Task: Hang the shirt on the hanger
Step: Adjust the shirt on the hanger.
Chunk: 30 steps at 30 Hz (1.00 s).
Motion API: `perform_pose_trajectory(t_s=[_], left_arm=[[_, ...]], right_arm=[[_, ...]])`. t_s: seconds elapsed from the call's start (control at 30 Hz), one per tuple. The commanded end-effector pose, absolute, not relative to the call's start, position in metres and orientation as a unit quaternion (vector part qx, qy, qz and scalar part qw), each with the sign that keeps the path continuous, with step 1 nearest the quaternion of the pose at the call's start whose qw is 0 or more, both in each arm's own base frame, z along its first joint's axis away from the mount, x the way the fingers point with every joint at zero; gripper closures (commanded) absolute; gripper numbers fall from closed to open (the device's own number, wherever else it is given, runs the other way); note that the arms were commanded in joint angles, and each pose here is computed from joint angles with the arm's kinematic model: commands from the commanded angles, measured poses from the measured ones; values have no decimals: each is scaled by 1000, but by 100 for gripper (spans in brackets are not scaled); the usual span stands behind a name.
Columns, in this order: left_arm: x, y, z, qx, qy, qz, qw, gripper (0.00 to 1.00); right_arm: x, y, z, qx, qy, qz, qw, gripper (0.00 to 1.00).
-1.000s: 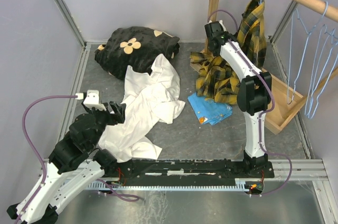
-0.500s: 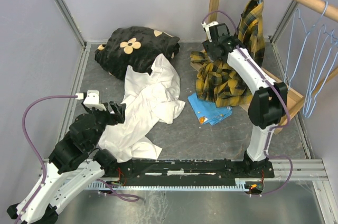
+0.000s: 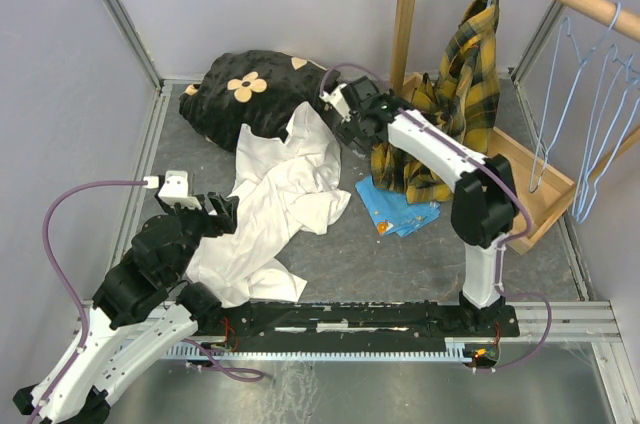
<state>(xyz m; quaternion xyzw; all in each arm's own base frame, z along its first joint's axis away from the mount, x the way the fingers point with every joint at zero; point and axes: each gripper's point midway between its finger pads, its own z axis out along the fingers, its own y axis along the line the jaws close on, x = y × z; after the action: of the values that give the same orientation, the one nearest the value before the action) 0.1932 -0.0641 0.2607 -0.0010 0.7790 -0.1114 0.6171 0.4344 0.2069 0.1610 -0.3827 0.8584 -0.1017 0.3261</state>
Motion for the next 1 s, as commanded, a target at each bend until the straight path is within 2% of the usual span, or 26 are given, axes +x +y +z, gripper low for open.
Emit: perform_pose_trajectory(t_s=[0.0,0.27,0.43,0.7,0.8,0.97], left_arm=[[196,-66,270,-19,767,-128,629,17],[196,-65,271,-22,765,-127,631,17],[196,-65,270,-21,766,-127,629,17],[196,-66,270,-20,766,-127,629,17],[196,-65,270,-21,766,-127,630,17],[196,-65,270,-21,766,-127,630,17]], right_arm=[[437,190,128,-325,879,-184,297,1],[448,187,100,-218,891,-246,315,1],[450,184,83,-200,891,-266,309,1],[450,158,68,-208,864,-359,285,2],[450,155,69,-210,859,-369,287,9],[451,153,88,-200,862,-350,307,43]])
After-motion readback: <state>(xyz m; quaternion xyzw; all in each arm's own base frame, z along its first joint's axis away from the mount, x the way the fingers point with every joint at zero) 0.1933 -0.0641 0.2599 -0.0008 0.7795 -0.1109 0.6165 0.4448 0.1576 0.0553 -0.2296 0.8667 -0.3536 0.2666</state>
